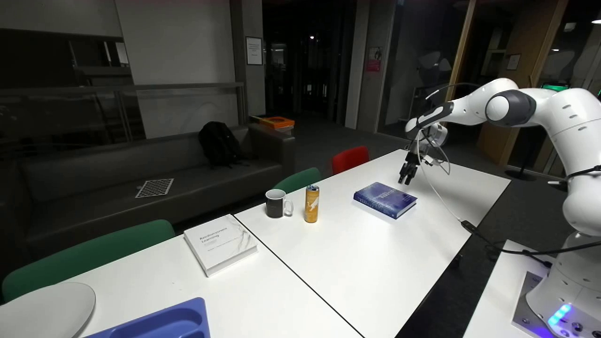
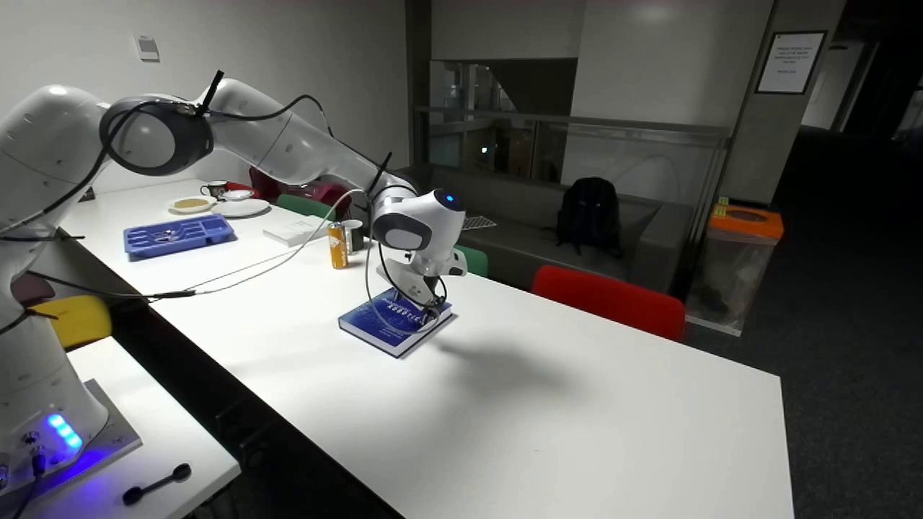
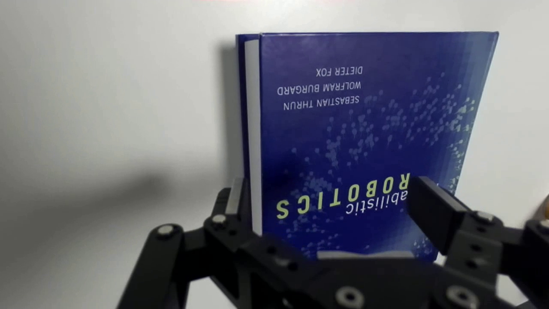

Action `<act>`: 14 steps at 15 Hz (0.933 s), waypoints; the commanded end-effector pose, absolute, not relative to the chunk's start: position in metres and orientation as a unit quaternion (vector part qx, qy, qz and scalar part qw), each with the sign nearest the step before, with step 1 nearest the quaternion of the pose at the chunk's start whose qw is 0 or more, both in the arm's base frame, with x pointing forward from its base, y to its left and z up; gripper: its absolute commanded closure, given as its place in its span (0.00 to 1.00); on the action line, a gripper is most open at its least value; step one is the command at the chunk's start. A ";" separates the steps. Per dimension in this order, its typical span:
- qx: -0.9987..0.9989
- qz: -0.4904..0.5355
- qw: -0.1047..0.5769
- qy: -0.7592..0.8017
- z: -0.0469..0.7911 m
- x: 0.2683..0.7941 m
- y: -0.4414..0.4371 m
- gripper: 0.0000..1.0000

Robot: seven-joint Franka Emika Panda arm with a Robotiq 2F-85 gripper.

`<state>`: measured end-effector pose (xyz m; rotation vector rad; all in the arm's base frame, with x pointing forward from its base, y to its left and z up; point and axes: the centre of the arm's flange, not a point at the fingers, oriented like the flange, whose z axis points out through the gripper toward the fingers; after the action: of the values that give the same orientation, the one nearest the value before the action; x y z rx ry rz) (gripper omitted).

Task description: Open the cover of the book

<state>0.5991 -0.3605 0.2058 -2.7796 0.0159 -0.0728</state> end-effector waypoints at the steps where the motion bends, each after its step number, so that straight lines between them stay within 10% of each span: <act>1: -0.979 -0.019 0.203 0.022 0.213 0.602 -0.370 0.00; 14: -0.972 0.031 0.232 0.036 0.176 0.592 -0.351 0.00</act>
<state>0.5880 -0.3541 0.1793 -2.6966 0.0746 0.0648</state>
